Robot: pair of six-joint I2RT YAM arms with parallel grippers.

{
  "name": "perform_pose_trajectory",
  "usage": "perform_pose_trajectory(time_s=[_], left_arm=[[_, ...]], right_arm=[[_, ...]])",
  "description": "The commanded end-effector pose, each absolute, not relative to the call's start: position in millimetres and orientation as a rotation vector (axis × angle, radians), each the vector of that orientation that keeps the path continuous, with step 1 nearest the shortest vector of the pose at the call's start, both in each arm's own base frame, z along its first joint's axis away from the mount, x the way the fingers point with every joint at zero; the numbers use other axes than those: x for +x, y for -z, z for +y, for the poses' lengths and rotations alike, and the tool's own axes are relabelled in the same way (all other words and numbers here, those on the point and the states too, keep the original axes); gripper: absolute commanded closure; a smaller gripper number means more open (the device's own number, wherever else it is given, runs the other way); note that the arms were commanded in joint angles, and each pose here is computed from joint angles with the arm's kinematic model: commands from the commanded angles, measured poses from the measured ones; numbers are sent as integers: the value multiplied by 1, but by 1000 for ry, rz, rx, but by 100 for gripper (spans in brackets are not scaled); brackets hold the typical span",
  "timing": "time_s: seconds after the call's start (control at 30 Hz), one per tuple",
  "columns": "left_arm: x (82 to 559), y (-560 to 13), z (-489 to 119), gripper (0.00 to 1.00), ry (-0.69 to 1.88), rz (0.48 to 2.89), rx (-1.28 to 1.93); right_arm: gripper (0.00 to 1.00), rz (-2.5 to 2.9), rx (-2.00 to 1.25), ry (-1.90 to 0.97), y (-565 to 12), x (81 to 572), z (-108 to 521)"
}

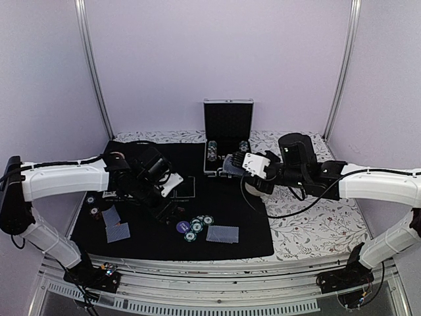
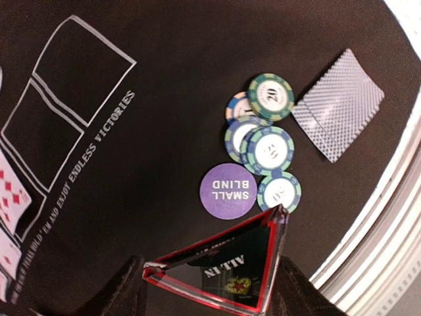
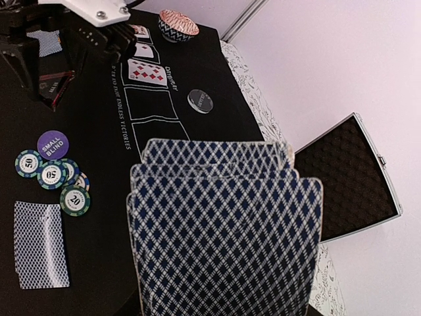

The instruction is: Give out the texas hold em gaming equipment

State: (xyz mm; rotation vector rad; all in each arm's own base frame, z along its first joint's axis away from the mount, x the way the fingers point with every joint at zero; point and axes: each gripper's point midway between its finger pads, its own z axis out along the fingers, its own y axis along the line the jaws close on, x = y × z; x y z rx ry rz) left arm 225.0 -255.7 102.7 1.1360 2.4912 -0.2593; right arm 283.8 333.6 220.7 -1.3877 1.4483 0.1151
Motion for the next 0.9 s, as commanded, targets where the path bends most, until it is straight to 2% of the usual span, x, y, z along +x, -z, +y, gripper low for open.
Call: perform_pose_trajectory(time_s=[0.0, 0.17, 0.4, 0.57, 0.87], left_arm=[[227, -91, -224, 50, 310, 2696, 663], [242, -81, -178, 53, 309, 2700, 274], [259, -67, -117, 48, 262, 2628, -206], [264, -44, -90, 50, 180, 2666, -366], [244, -21, -67, 50, 38, 2765, -479]], right_arm=[[57, 1416, -1375, -121, -229, 282, 328], [57, 1400, -1384, -120, -230, 281, 325], [57, 1371, -1392, -138, -233, 279, 327], [57, 1374, -1395, -143, -230, 280, 329], [57, 1380, -1393, -150, -228, 280, 329]])
